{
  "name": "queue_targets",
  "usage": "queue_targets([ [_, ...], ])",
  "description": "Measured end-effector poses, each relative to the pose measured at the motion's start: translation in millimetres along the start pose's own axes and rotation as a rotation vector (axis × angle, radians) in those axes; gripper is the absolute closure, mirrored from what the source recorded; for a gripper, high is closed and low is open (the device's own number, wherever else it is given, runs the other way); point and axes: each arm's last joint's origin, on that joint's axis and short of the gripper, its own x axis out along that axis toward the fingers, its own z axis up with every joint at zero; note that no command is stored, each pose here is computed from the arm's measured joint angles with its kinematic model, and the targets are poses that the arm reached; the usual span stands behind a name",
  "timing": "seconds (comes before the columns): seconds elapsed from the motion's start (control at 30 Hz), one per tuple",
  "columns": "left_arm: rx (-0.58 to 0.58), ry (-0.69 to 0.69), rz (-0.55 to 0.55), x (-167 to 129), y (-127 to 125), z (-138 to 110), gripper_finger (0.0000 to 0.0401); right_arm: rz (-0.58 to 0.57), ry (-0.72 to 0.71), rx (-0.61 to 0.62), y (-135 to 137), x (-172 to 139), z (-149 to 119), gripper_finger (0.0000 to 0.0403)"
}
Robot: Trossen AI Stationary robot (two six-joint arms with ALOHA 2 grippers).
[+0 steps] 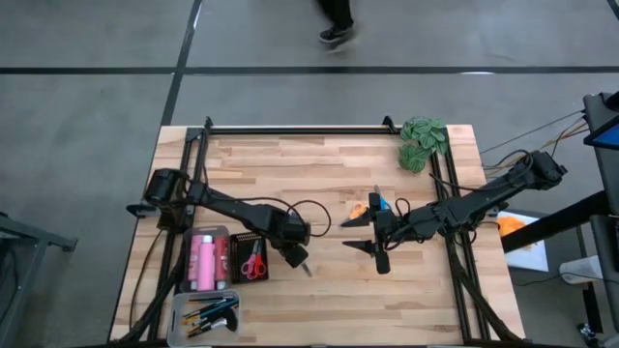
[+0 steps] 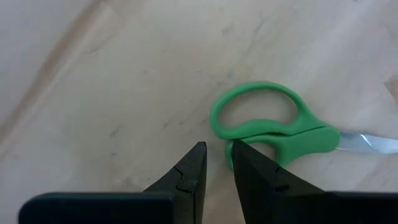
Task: Pick & Place Paint Supplies
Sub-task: Put the green scissors into the black bin
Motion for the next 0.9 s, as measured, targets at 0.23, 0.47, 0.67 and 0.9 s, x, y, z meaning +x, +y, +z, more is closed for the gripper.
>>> queue_targets([
  [0.23, 0.007, -0.048, 0.001, -7.8, -1.4, -0.5, 0.0322, 0.000, 0.000, 0.000, 0.0, 0.0, 0.0, 0.0194],
  [0.47, 0.031, -0.046, -0.003, -7.3, -6.5, -7.1, 0.0322, 0.000, 0.000, 0.000, 0.0, 0.0, 0.0, 0.0194],
  [0.67, 0.030, -0.084, 0.002, -7.8, -8.2, -6.5, 0.0322, 0.000, 0.000, 0.000, 0.0, 0.0, 0.0, 0.0194],
  [0.9, 0.002, -0.144, 0.011, -7.1, -9.6, -3.3, 0.0322, 0.000, 0.000, 0.000, 0.0, 0.0, 0.0, 0.0194],
])
